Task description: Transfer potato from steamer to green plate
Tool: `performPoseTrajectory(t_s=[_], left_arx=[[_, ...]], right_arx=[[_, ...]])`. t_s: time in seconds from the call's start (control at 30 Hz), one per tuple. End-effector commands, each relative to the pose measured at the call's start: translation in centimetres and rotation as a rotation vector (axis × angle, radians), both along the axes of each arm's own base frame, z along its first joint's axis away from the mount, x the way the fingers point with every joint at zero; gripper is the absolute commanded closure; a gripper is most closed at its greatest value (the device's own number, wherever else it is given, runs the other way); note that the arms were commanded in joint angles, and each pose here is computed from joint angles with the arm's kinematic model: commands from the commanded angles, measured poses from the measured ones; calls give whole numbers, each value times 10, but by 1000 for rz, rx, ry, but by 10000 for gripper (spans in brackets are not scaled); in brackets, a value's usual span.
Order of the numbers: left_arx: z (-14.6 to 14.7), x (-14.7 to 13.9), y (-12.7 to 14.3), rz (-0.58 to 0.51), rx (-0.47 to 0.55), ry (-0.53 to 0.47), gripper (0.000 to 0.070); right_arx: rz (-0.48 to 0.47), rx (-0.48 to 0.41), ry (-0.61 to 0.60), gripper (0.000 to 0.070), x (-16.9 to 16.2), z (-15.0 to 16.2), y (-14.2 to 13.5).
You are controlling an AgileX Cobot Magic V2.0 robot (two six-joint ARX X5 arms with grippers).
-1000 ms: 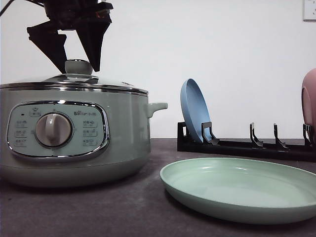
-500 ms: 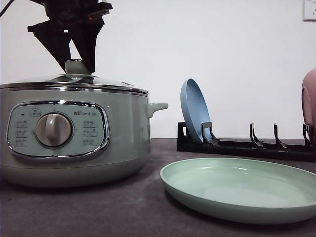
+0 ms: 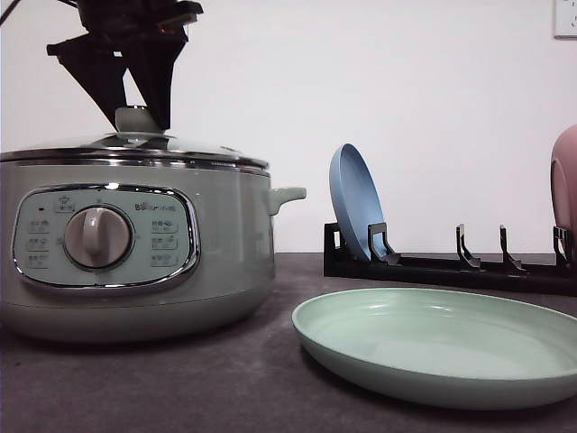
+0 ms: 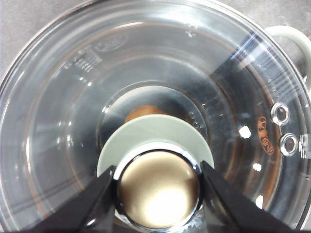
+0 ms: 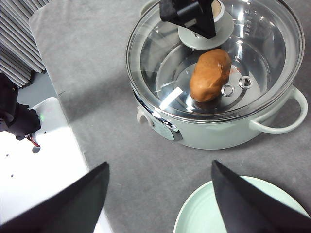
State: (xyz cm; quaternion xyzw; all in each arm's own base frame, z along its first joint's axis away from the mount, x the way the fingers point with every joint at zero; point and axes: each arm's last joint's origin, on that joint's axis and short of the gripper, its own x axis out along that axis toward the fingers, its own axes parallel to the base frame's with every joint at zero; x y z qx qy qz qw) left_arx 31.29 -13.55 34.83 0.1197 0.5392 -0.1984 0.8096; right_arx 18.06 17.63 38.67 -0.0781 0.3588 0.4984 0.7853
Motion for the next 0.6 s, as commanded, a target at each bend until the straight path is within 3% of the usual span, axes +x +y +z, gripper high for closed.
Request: performPoseTrajectory(t_s=[0.0, 0.23, 0.57], left_arx=[[31, -10, 4, 11, -55, -102, 697], [56, -27, 24, 54, -76, -186, 697], [82, -48, 78, 260, 19, -283, 697]], right_arx=[[9, 4, -16, 284, 1, 3, 3], [10, 4, -16, 284, 1, 3, 3], [9, 5, -16, 284, 1, 3, 3]])
